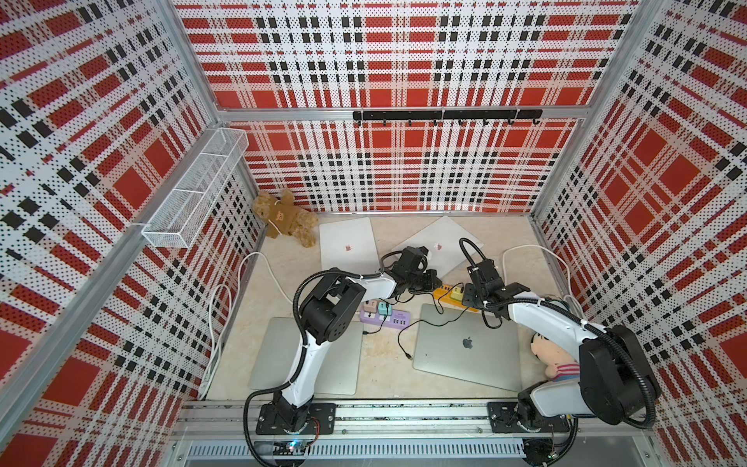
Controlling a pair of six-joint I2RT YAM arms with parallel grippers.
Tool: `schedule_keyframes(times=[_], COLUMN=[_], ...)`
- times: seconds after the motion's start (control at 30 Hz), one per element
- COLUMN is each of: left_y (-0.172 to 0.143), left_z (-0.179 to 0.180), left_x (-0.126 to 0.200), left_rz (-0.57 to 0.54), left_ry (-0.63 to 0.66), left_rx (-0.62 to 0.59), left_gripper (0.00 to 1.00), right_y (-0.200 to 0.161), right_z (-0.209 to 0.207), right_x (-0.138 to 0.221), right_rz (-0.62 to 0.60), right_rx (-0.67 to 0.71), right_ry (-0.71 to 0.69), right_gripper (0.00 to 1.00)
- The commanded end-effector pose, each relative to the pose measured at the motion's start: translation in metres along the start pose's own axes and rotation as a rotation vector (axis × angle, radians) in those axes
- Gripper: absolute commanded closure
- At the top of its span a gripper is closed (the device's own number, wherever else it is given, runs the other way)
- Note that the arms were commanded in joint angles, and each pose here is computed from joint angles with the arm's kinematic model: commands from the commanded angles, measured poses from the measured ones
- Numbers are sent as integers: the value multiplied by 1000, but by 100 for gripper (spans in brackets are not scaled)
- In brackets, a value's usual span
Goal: Unplug the laptop charger
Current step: Remove the plug from the socket.
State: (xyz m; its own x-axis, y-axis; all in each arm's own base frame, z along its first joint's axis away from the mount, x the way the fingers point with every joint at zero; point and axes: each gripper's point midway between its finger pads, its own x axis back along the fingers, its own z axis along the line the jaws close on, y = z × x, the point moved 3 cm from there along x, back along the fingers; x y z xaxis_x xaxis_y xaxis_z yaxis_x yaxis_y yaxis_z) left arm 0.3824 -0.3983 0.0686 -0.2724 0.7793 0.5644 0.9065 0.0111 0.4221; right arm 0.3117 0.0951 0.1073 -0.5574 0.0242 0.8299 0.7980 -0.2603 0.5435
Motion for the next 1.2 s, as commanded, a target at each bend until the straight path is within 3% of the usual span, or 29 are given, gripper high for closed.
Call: schedule_keyframes(times=[0.0, 0.4, 0.77, 0.87, 1.07, 1.17], left_y=[-28, -32, -34, -34, -38, -39], left_z=[28, 33, 37, 37, 41, 45], left_x=[-7, -8, -10, -11, -12, -13], left_rz=[80, 82, 90, 91, 93, 94], left_ry=[89, 110, 110, 108, 123, 136], left_rx=[29, 37, 56, 57, 59, 61], left_gripper=[100, 100, 100, 100, 100, 100], right_y=[11, 5, 9, 11, 10, 10], right_z=[2, 3, 6, 7, 7, 11], right_x=[-3, -9, 1, 2, -2, 0], right_rz=[-32, -5, -11, -17, 13, 9], right_rx=[-10, -8, -125, -114, -22, -30], right_ry=[0, 0, 174, 175, 50, 72], right_gripper=[49, 62, 65, 66, 67, 68])
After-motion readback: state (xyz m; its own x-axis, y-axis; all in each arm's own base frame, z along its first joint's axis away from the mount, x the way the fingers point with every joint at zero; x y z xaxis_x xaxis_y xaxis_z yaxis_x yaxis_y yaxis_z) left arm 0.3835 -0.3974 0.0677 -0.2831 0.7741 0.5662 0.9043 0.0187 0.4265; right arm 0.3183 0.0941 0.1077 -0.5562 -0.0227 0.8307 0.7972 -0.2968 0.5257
